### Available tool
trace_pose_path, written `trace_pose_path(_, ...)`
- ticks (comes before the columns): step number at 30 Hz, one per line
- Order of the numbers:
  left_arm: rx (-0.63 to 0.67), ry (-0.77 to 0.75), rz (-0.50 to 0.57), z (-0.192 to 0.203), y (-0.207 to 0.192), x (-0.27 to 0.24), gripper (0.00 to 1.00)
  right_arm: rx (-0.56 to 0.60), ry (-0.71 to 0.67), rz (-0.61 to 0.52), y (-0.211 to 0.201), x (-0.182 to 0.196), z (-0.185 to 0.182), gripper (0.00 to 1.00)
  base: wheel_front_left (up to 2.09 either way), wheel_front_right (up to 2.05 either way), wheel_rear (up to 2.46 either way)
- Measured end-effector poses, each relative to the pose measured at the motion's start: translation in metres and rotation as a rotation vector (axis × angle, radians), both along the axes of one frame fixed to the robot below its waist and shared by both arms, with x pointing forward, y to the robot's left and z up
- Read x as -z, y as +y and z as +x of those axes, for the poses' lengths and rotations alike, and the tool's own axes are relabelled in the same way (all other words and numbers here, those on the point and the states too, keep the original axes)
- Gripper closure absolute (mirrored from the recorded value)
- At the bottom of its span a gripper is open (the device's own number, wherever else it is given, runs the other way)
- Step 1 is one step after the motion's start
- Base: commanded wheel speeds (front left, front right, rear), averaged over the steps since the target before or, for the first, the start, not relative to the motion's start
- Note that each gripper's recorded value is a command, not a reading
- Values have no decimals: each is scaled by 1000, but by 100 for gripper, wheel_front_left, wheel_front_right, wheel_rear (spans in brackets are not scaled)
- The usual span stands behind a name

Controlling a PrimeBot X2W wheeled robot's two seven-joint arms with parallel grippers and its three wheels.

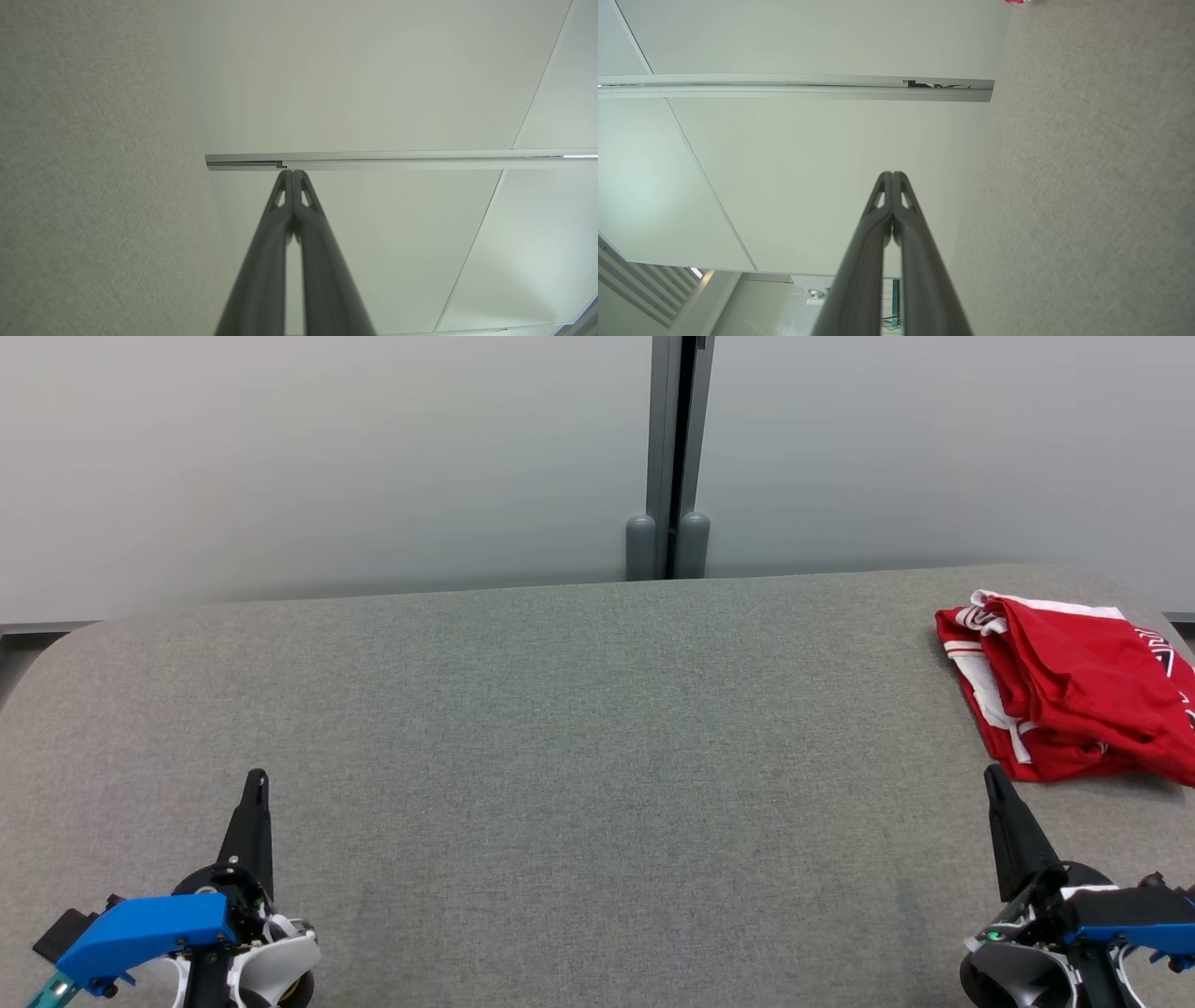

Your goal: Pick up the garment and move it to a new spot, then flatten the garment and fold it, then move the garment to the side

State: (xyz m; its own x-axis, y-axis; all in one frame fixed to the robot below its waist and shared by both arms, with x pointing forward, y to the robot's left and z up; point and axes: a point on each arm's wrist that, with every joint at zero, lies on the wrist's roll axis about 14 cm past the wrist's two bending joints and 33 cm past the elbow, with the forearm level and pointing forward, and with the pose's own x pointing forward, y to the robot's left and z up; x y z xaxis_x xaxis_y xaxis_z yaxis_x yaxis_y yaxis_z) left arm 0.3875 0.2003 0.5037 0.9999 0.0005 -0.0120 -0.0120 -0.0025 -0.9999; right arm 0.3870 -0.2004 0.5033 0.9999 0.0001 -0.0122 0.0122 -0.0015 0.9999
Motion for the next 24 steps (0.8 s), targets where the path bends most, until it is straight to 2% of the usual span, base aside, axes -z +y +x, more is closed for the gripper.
trace_pose_path(24, 0, 0, 0, 0, 0, 0, 100, 0, -2, 0, 0, -1, 1, 100, 0, 0, 0)
